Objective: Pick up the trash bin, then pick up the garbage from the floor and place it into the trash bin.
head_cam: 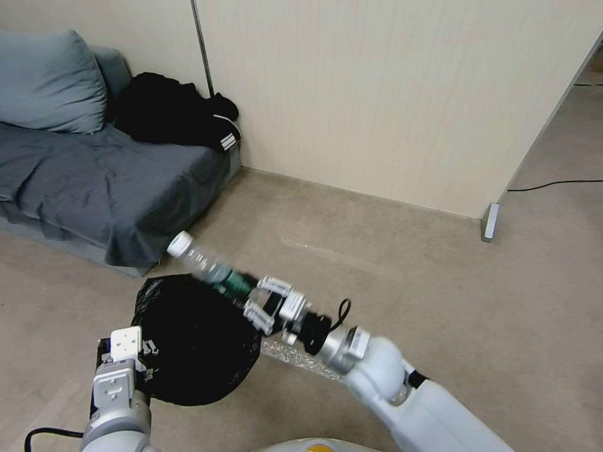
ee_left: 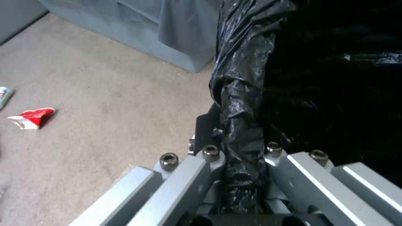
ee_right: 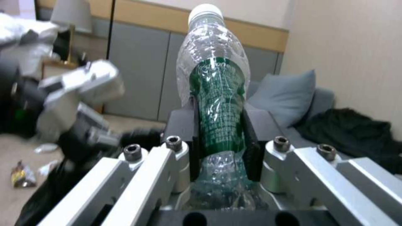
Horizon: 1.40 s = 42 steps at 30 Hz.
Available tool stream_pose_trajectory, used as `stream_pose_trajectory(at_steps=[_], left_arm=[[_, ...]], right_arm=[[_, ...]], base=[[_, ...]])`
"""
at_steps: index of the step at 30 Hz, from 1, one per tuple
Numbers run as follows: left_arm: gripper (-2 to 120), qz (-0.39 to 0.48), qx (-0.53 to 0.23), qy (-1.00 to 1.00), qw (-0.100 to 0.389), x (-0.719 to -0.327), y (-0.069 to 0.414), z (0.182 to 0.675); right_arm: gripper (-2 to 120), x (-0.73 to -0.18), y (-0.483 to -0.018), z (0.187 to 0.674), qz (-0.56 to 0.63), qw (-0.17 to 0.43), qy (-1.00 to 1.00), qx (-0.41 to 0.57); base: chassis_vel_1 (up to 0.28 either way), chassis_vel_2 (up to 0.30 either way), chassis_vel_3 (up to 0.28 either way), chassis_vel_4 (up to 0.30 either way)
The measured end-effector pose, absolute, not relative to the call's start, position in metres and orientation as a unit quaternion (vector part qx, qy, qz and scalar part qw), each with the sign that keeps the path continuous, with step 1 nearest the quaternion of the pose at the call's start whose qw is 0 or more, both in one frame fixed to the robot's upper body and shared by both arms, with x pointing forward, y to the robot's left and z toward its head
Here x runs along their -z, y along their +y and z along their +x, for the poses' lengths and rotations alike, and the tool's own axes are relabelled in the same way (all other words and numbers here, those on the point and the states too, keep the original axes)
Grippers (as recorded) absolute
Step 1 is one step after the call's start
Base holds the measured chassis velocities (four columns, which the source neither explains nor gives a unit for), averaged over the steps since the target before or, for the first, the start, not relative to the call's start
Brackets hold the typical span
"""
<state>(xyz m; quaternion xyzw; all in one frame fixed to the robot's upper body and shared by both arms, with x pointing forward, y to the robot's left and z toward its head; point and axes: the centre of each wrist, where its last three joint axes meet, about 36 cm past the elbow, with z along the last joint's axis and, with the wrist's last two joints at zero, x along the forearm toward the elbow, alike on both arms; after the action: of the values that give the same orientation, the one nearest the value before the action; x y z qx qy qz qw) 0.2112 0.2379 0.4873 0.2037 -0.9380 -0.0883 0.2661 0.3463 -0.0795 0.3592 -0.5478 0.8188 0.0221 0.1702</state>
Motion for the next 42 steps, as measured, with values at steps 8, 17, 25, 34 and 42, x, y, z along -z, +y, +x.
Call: stream_pose_trajectory(at_steps=[8,17,25,34,42], left_arm=[[1,0.203,0.085,-0.94,0.262,-0.49,0.238,0.212],[1,0.201,0.083,-0.941,0.26,-0.489,0.236,0.215],[1,0.202,0.089,-0.94,0.261,-0.486,0.238,0.216],[1,0.206,0.091,-0.94,0.256,-0.489,0.238,0.214],[1,0.213,0.108,-0.936,0.259,-0.475,0.241,0.222]], right_arm=[[18,-0.329,-0.064,0.346,-0.546,0.151,0.824,-0.009],[31,-0.316,-0.062,0.341,-0.546,0.137,0.827,0.002],[57,-0.317,-0.056,0.341,-0.544,0.139,0.828,0.0],[87,-0.314,-0.059,0.342,-0.541,0.138,0.829,0.005],[100,-0.36,-0.056,0.351,-0.523,0.207,0.826,-0.009]], base=[[0.0,0.0,0.0,0.0],[0.0,0.0,0.0,0.0],[0.0,0.0,0.0,0.0],[0.0,0.0,0.0,0.0],[0.0,0.0,0.0,0.0]])
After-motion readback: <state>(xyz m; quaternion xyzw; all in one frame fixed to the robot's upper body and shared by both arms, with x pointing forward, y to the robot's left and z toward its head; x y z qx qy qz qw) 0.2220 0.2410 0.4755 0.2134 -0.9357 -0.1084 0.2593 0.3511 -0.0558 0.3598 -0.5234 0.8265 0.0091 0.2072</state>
